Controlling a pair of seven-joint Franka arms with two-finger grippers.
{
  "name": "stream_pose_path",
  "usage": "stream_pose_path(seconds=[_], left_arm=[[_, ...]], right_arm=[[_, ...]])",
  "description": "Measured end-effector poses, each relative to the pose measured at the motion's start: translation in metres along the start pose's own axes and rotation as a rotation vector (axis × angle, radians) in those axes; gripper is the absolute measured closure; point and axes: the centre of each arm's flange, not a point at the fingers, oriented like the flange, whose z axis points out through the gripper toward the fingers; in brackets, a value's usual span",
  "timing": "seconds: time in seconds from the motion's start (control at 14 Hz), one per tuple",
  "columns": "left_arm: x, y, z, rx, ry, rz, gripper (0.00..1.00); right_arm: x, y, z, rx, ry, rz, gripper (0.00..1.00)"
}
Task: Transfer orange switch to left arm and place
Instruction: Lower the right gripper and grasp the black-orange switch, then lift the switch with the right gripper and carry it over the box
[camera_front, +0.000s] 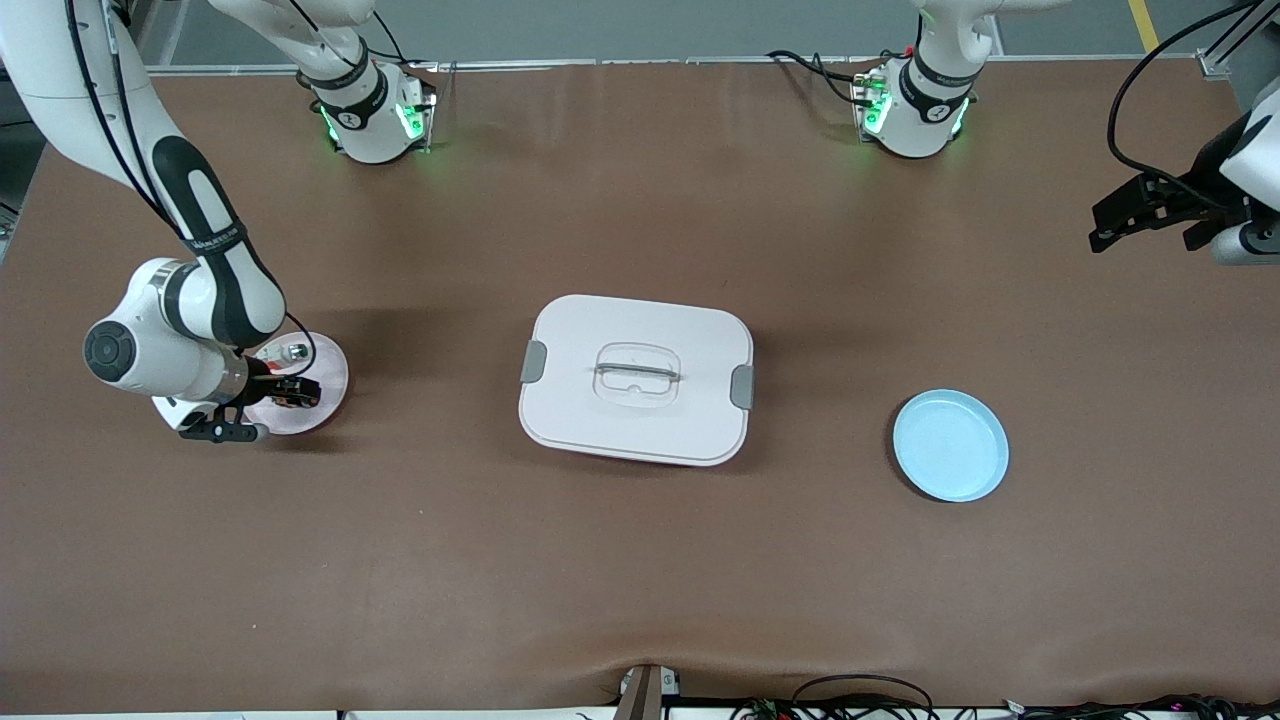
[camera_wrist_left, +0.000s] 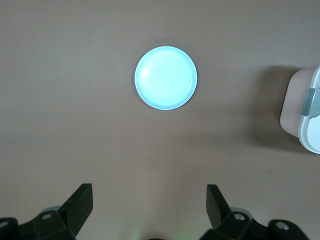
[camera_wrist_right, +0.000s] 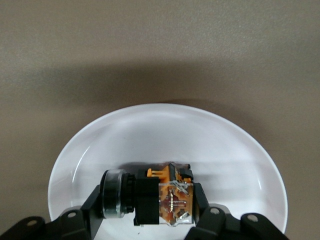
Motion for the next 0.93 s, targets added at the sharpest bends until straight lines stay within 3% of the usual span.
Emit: stream_pose_path(seconds=[0.43, 0.93], left_arm=[[0.000, 0.000, -0.001, 0.000, 0.002, 0.000, 0.00], [0.000, 0.002, -0.001, 0.000, 0.002, 0.003, 0.00]], right_arm=[[0.001, -0.021, -0.073, 0.131, -0.103, 0.155, 0.27], [-0.004, -0.165, -0.184, 0.280, -0.264, 0.457, 0.27]])
